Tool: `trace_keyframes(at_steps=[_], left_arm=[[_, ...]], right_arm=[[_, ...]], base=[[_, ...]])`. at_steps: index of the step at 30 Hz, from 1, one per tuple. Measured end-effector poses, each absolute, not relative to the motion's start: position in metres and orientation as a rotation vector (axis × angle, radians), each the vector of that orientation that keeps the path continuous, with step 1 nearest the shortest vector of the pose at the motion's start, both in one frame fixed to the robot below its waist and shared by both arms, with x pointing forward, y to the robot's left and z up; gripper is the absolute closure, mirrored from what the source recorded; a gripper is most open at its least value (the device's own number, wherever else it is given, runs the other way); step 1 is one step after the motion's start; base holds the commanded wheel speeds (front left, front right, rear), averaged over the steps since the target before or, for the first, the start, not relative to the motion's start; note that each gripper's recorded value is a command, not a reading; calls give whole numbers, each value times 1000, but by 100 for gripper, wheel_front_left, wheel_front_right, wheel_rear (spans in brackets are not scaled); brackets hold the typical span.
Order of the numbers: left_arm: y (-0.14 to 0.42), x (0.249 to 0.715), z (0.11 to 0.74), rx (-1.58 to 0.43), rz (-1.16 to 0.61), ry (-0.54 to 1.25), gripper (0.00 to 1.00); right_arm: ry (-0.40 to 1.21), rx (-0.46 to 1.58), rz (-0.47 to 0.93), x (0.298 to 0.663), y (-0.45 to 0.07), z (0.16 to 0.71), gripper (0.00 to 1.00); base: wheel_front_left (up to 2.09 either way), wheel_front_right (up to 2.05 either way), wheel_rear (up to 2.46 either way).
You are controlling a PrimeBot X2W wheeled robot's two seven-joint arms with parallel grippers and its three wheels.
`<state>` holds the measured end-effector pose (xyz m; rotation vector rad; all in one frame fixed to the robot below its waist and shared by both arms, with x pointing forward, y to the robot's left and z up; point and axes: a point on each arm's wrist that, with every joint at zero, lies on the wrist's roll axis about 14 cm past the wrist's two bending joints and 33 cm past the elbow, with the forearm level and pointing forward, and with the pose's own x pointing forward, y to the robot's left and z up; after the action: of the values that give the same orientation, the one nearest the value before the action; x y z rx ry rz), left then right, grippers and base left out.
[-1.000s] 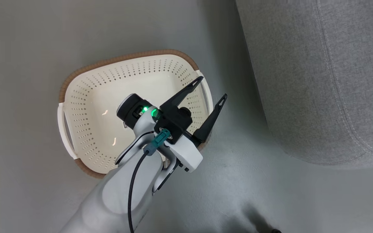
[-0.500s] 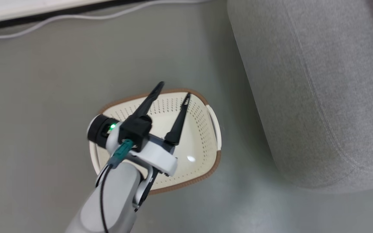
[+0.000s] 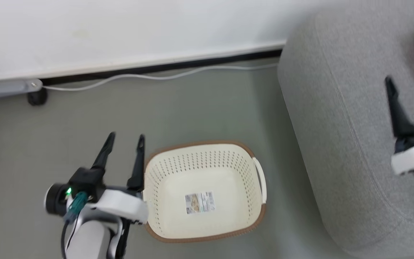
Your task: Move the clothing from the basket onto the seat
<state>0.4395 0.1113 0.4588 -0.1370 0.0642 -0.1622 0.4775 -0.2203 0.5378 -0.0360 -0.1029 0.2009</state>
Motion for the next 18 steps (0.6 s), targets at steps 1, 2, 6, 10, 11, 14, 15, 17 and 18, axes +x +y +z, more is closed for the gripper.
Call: trace_keyframes(at_steps=[1, 2, 6, 10, 11, 14, 15, 17, 18], left_arm=[[120, 434, 460, -133, -139, 63, 0], [128, 429, 461, -128, -115, 62, 0], [155, 408, 464, -114, -39, 57, 0], [166, 388, 466, -107, 12, 50, 0], [168, 384, 465, -109, 22, 52, 0], [178, 374, 465, -103, 49, 53, 0], [181, 372, 465, -100, 57, 51, 0], [183, 369, 466, -100, 64, 49, 0], [185, 366, 467, -101, 71, 47, 0]], right_arm=[[-96, -22, 208, 472, -215, 535, 0], [-88, -8, 216, 466, -209, 531, 0], [-78, 38, 239, 450, -191, 526, 0], [-75, 65, 251, 437, -179, 524, 0], [-71, 66, 251, 433, -177, 522, 0], [-66, 105, 214, 424, -179, 517, 0], [-62, 112, 207, 421, -179, 515, 0], [-57, 121, 200, 418, -178, 513, 0], [-49, 130, 195, 413, -177, 510, 0]], base=[[0, 0, 0], [0, 0, 0], [0, 0, 0], [0, 0, 0], [0, 0, 0], [0, 0, 0], [0, 0, 0], [0, 0, 0], [0, 0, 0]])
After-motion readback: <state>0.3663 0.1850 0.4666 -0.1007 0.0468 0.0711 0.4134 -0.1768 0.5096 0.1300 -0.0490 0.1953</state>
